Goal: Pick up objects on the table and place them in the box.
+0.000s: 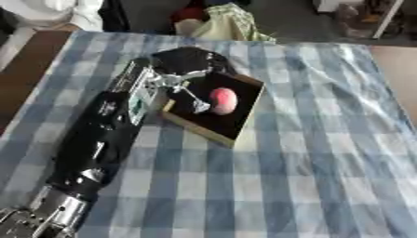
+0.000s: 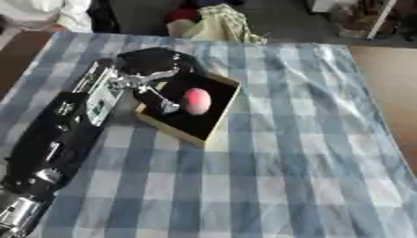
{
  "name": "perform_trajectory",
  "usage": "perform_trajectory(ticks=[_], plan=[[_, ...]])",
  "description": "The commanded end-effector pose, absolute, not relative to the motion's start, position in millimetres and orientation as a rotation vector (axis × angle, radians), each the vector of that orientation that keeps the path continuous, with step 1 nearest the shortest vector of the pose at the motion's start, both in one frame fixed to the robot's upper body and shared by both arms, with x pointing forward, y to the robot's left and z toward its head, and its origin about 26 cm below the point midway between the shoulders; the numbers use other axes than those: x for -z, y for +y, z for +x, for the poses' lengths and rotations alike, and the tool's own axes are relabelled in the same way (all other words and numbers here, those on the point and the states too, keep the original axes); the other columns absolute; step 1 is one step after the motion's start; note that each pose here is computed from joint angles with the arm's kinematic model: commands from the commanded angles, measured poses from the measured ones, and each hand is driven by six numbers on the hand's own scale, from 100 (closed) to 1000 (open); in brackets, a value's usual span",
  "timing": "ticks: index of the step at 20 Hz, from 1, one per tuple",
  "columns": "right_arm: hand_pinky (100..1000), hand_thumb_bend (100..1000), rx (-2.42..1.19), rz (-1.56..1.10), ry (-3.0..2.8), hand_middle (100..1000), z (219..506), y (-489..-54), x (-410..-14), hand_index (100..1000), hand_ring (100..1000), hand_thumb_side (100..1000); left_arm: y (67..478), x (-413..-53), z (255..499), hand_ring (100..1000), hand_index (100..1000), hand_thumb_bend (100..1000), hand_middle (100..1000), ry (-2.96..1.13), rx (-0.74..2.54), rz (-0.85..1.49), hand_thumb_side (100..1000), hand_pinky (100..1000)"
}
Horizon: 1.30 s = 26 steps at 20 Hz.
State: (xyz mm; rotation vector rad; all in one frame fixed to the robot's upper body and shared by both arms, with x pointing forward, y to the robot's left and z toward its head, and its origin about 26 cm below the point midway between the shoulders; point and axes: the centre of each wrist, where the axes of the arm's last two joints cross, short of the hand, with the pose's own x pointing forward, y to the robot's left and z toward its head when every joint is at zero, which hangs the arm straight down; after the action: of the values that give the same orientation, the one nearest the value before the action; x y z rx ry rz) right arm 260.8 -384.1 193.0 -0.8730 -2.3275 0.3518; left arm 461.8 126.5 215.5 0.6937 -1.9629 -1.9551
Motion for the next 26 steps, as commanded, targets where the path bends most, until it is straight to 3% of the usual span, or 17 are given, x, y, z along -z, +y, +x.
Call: perform_trajectory(ticks=[1, 6, 9, 11, 15, 26], plan=[[786, 100, -0.371, -0.897, -2.351, 662, 258, -385, -203, 737, 596, 878, 133, -250, 451, 789, 902, 176, 792, -2.099, 1.855, 0.721, 200, 671], [787, 100, -0.374, -0.908, -2.345, 663, 257, -386, -202, 738, 597, 876, 146, -282, 426, 768, 876, 100, 780, -2.28, 1.693, 0.665, 161, 651], [788, 100, -0.375, -0.918, -2.342, 664, 256, -387, -203, 738, 598, 875, 157, -295, 408, 757, 878, 100, 772, -2.418, 1.544, 0.559, 240, 649], [788, 100, -0.375, -0.926, -2.341, 665, 256, -388, -203, 739, 599, 874, 167, -299, 394, 745, 876, 100, 763, -2.513, 1.423, 0.444, 376, 640], [789, 100, -0.371, -0.939, -2.339, 666, 255, -389, -203, 739, 600, 873, 190, -302, 369, 733, 864, 100, 753, -2.631, 1.215, 0.221, 478, 629], [791, 100, -0.352, -0.964, -2.354, 672, 254, -391, -203, 741, 606, 865, 233, -290, 312, 726, 829, 100, 730, -2.723, 0.873, -0.103, 589, 622]])
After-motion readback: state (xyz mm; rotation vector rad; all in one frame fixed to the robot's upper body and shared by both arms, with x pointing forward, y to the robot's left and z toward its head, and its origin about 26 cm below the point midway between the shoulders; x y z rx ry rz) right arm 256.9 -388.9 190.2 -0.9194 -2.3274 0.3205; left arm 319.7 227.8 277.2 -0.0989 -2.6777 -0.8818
